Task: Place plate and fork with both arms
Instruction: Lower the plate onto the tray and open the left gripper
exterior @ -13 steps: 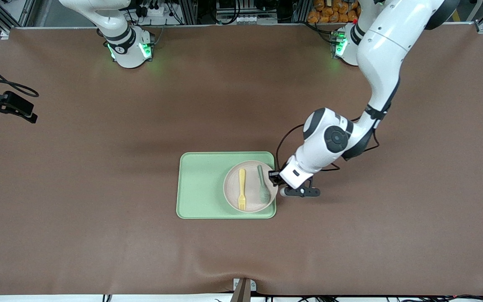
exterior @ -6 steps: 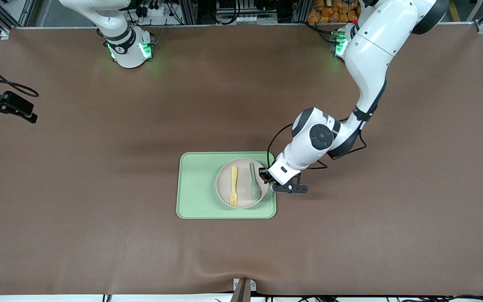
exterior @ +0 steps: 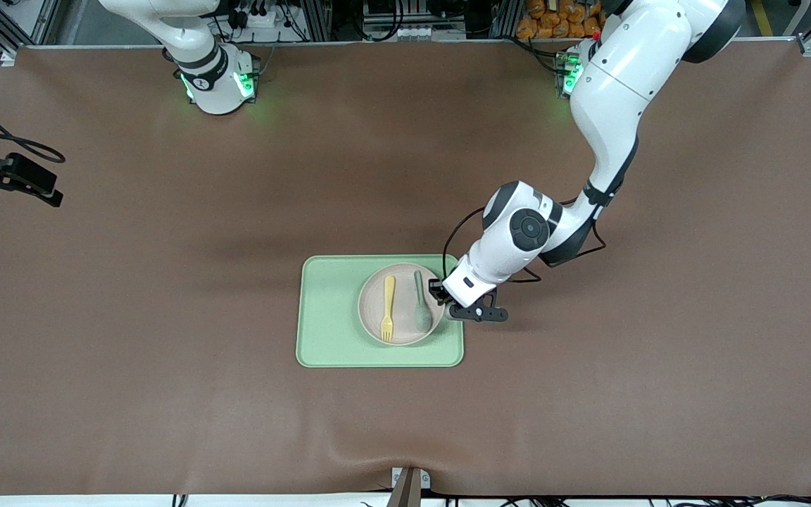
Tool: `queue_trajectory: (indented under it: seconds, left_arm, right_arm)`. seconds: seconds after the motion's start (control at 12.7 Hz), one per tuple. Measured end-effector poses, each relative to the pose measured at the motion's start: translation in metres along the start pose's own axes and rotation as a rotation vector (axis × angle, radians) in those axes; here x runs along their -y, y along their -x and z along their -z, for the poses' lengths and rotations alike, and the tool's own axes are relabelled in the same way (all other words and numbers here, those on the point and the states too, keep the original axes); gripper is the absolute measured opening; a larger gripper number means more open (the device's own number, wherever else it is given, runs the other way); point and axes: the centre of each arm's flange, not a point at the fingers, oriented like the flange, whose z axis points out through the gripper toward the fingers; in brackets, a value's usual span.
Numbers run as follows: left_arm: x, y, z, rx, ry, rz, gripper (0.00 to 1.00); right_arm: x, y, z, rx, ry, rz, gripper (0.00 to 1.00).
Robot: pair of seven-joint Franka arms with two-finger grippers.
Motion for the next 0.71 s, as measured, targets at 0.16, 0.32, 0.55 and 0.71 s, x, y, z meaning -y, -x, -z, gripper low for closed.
queue_trajectory:
  seconds: [0.16, 0.32, 0.55, 0.71]
  left_arm:
    - [0.001, 0.003, -0.007, 0.003, -0.006, -0.003, 0.06]
    - [0.002, 0.006, -0.014, 0.001, -0.028, -0.013, 0.13]
    - [0.0, 0.006, -0.015, -0.012, -0.039, 0.001, 0.45]
    - [-0.001, -0.003, -0.006, -0.038, -0.03, 0.004, 0.67]
  right_arm:
    - [0.0, 0.0, 0.0, 0.0, 0.0, 0.0, 1.0]
    - [0.0, 0.0, 0.0, 0.0, 0.0, 0.0, 1.0]
    - [0.0, 0.0, 0.0, 0.0, 0.0, 0.0, 1.0]
    - [0.0, 0.0, 0.0, 0.0, -0.001, 0.0, 1.0]
